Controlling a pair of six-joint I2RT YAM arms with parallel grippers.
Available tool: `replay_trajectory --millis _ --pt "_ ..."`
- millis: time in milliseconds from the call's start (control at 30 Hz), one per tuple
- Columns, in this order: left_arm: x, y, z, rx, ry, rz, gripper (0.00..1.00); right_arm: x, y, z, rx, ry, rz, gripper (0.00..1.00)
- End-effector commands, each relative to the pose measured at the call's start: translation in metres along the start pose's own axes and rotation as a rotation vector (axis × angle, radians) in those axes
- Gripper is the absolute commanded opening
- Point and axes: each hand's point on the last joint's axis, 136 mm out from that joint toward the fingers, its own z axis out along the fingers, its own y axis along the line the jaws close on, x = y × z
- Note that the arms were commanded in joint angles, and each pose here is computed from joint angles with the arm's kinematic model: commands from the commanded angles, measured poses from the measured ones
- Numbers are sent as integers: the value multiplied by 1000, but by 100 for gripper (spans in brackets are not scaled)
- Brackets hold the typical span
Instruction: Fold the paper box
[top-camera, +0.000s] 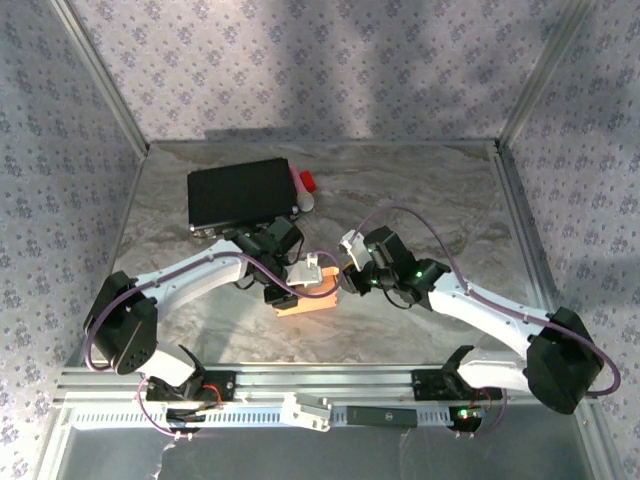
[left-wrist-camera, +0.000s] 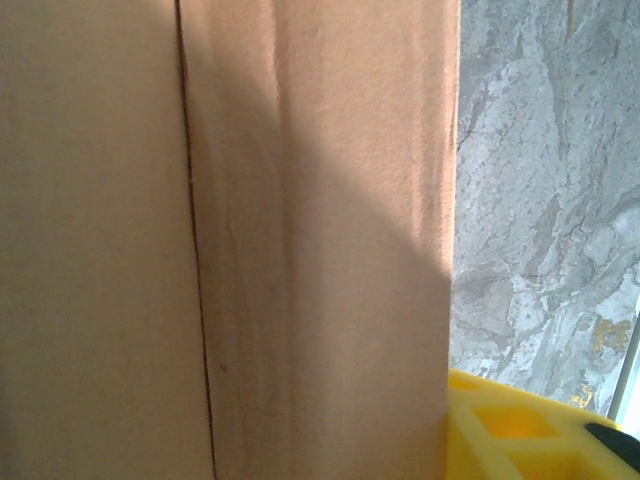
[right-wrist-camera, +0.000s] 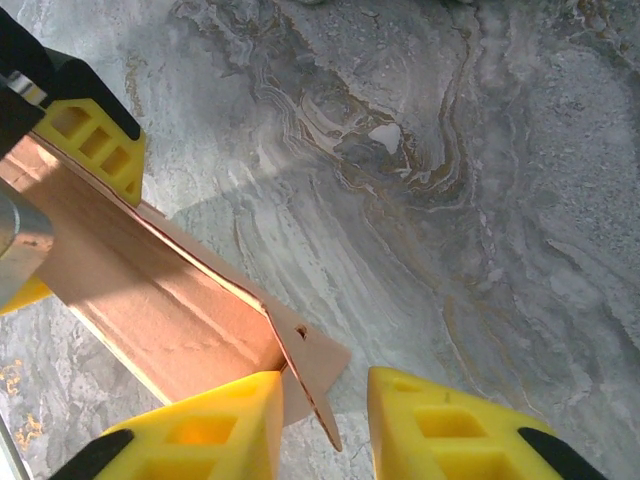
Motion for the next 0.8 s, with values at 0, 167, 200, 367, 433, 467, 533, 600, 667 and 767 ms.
replay_trajectory --millis 0,167,200,367,433,467,533,600,667,767 --pt "3 1 0 -8 4 16 46 -9 4 -4 -5 -8 -18 25" --pt "2 4 -1 -31 -1 15 47 -10 8 -5 -12 -11 -26 12" --pt "2 5 -1 -41 -2 13 48 -9 9 -5 -13 -10 -28 10" --pt "2 11 0 -83 -2 -17 52 -8 11 -7 2 -11 -38 4" --pt "-1 12 -2 -91 -17 -26 53 -9 12 -7 6 -9 -37 2" --pt "-2 12 -3 -95 -24 -32 54 -10 12 -7 11 -9 -35 1" --pt "-4 12 -4 -98 -33 -37 54 -10 12 -6 20 0 -29 1" --pt "-4 11 -5 -94 -36 -40 53 -11 13 -6 26 8 -20 0" --pt "-4 11 -4 -92 -33 -47 53 -12 13 -6 41 9 4 0" --pt "-6 12 -4 -92 -41 -59 52 -13 11 -5 53 6 58 0"
